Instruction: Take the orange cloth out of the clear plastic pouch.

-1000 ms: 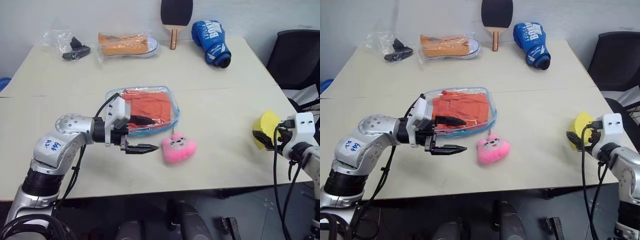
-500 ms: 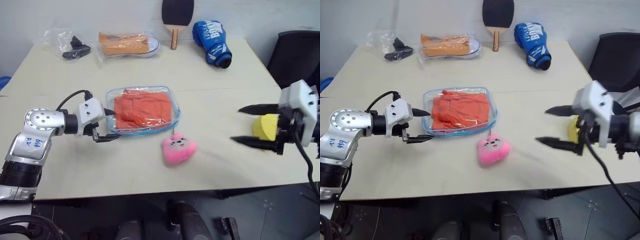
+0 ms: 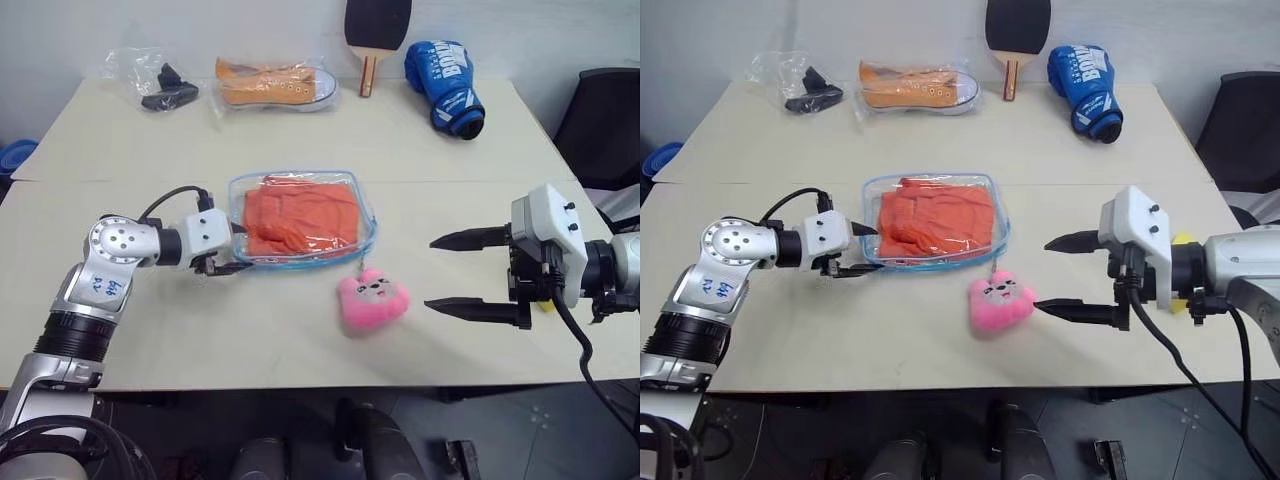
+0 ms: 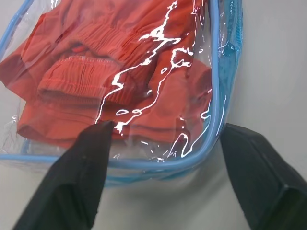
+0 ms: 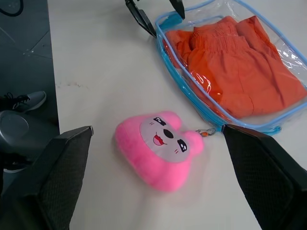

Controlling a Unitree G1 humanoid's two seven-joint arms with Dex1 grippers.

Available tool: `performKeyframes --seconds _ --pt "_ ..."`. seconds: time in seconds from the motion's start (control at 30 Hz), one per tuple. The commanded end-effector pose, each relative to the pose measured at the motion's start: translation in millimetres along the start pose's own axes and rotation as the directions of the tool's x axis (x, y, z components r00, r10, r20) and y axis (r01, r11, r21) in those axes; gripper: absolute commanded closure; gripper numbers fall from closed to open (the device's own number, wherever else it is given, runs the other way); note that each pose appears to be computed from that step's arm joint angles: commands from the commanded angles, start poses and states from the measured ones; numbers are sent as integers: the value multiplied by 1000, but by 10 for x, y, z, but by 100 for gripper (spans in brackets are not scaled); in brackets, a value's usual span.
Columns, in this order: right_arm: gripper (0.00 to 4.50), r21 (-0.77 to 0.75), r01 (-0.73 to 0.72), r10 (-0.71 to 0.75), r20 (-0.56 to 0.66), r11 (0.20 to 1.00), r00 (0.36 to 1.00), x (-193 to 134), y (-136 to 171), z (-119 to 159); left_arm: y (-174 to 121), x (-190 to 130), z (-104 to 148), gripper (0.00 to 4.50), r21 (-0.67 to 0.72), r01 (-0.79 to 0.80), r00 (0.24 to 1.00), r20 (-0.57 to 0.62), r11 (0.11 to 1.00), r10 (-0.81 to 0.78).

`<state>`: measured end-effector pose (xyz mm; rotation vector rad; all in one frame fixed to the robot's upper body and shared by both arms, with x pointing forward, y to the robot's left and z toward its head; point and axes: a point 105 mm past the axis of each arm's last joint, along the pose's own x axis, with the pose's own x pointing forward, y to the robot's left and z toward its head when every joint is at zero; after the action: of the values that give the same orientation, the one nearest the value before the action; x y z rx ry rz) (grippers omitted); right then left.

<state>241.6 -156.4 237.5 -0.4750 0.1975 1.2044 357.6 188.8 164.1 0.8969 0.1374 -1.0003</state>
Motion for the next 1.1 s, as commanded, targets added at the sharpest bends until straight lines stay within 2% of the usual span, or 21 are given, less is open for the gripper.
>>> performKeyframes --seconds 0.03,0.2,0.3,0.43,0.6,0.73,0.77,0.83,0.97,1.1 --pt "0 -22 8 -8 14 1000 1000 -40 -4 30 44 -50 79 244 57 -6 1000 21 998 5" --pt "0 -11 -1 1 6 1000 1000 -62 4 -12 -71 -117 0 394 156 94 996 -22 983 -92" --pt "0 -2 -9 9 -1 1000 1000 -85 12 -41 -109 -190 49 394 234 146 989 0 961 -150" --pt "0 11 -29 29 -20 1000 999 -111 46 -106 -139 -357 -64 394 353 206 979 -62 913 -196" --pt "0 23 -45 45 -26 999 999 -125 89 -164 -103 -504 -111 394 373 220 975 -64 901 -212" --pt "0 22 -40 41 -22 999 999 -106 87 -176 -32 -476 -79 394 294 179 983 -7 939 -186" --pt "0 21 -39 39 -22 999 999 -104 85 -178 -43 -472 -80 411 310 181 982 -7 933 -188" --pt "0 22 -40 40 -21 999 999 -103 86 -177 -93 -473 -125 445 372 200 979 -36 907 -201" --pt "0 23 -43 43 -21 999 999 -94 92 -177 -115 -538 -254 448 416 234 972 -96 879 -213" --pt "0 22 -47 48 -24 999 999 -72 101 -189 -16 -580 -296 448 410 197 980 -105 890 -169"
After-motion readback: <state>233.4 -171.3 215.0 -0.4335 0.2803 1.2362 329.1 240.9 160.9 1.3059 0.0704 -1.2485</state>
